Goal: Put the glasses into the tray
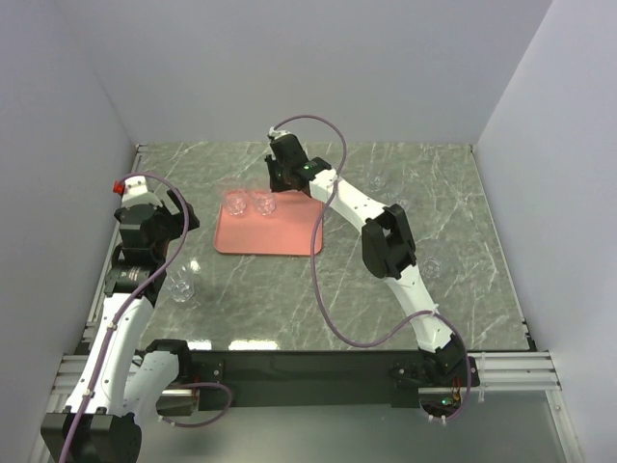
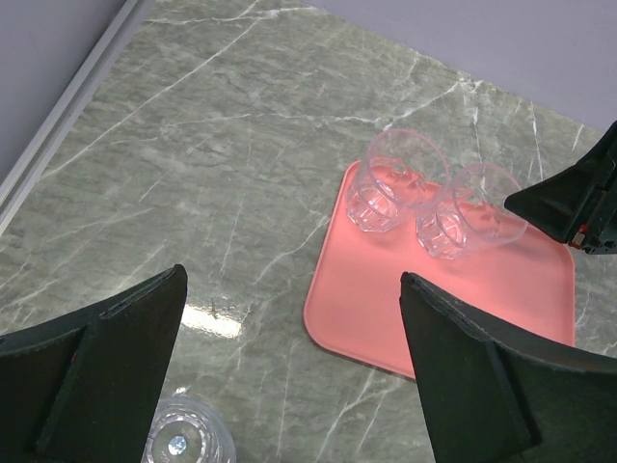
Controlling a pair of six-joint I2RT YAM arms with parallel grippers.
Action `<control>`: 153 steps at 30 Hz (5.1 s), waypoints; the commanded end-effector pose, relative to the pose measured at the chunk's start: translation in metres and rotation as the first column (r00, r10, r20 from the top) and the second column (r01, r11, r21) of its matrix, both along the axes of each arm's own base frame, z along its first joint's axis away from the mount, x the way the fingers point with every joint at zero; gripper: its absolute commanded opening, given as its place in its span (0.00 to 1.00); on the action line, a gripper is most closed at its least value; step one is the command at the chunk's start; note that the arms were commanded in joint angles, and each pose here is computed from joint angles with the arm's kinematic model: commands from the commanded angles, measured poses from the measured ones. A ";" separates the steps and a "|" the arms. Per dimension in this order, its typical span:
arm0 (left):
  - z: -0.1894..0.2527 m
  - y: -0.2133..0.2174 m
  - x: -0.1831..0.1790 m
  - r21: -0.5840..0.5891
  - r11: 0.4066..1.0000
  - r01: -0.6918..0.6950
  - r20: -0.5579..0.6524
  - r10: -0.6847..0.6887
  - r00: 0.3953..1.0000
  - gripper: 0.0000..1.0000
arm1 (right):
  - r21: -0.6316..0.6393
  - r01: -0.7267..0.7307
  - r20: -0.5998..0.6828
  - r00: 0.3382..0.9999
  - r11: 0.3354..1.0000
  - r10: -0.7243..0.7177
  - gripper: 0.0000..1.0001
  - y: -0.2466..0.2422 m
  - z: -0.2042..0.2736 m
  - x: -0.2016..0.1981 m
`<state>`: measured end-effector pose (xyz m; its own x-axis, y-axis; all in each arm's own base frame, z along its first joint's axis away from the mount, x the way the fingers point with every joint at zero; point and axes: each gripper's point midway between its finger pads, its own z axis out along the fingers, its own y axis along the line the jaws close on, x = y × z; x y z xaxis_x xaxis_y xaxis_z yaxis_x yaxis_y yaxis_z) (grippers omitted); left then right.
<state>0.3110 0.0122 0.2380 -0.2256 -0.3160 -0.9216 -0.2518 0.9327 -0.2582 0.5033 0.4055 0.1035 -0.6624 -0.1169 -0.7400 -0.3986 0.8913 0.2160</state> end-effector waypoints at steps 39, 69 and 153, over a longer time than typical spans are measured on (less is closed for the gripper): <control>-0.026 -0.035 -0.033 -0.410 0.900 -0.147 -0.269 0.035 0.963 0.95 | -0.081 -0.585 0.240 0.775 0.807 0.585 0.59 -0.181 0.136 -0.212; -0.112 0.006 -0.065 -0.189 0.811 -0.554 -0.618 0.340 0.709 0.54 | 0.066 -0.464 0.323 0.848 0.884 0.421 0.61 -0.261 0.120 -0.230; -0.112 -0.295 0.124 0.120 0.726 0.677 -0.552 -0.518 0.653 0.01 | 0.056 -0.416 0.310 0.871 0.908 0.380 0.61 -0.279 0.113 -0.223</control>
